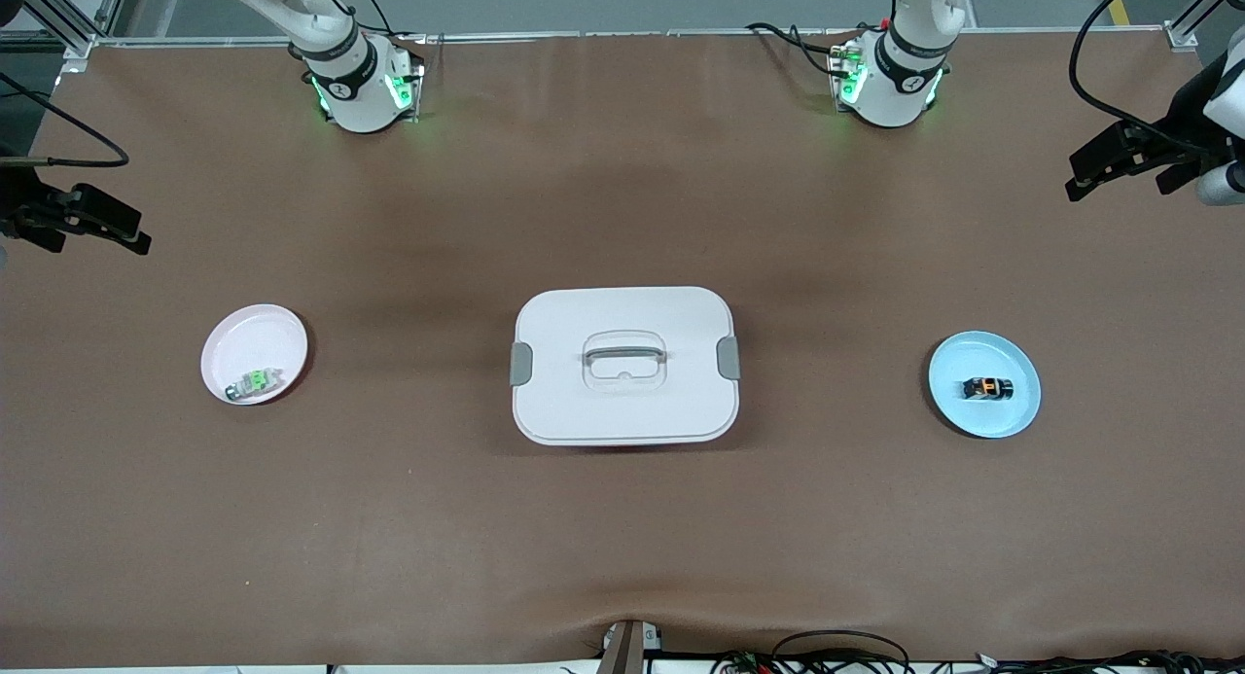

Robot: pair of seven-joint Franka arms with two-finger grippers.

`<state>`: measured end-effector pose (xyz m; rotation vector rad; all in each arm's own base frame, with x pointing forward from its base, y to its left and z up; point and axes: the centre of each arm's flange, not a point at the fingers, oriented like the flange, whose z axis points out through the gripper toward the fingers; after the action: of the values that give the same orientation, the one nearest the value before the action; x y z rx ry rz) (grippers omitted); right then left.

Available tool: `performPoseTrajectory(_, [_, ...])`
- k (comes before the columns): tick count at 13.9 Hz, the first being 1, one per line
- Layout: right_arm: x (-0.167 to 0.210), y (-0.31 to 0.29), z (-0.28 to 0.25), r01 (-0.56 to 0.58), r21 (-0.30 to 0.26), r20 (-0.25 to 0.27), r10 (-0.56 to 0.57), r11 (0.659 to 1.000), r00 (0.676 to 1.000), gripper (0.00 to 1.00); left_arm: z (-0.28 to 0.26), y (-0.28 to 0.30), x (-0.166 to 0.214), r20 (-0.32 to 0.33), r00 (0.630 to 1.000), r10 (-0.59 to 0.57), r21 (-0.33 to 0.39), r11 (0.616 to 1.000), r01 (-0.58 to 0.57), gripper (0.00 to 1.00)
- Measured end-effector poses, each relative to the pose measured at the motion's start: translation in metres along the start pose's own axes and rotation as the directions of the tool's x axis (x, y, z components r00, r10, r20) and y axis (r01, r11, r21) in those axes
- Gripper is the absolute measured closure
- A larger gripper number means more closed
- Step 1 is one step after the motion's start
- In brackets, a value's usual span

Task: Transfer orange switch to right arm and place
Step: 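Move the left gripper over the black-orange switch on the blue plate, then lower the left gripper and grasp the black-orange switch while the right gripper advances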

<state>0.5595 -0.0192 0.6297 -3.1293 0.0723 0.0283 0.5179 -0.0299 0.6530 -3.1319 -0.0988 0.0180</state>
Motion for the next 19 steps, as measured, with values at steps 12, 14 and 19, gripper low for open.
performPoseTrajectory(12, [0.000,-0.002,0.000,0.003,0.000,-0.004,-0.003,1.000,1.000,0.00,0.074,-0.013,0.067,0.024,0.998,0.058,0.016,0.998,-0.058,0.00])
performPoseTrajectory(14, [0.000,-0.003,0.000,0.005,0.000,-0.004,-0.005,1.000,1.000,0.00,0.104,-0.030,0.087,0.022,0.996,0.083,0.011,0.997,-0.083,0.00])
performPoseTrajectory(19, [0.001,-0.003,0.000,0.006,0.000,-0.004,-0.006,1.000,1.000,0.00,0.189,-0.034,0.102,-0.031,0.995,0.096,0.010,0.995,-0.095,0.00])
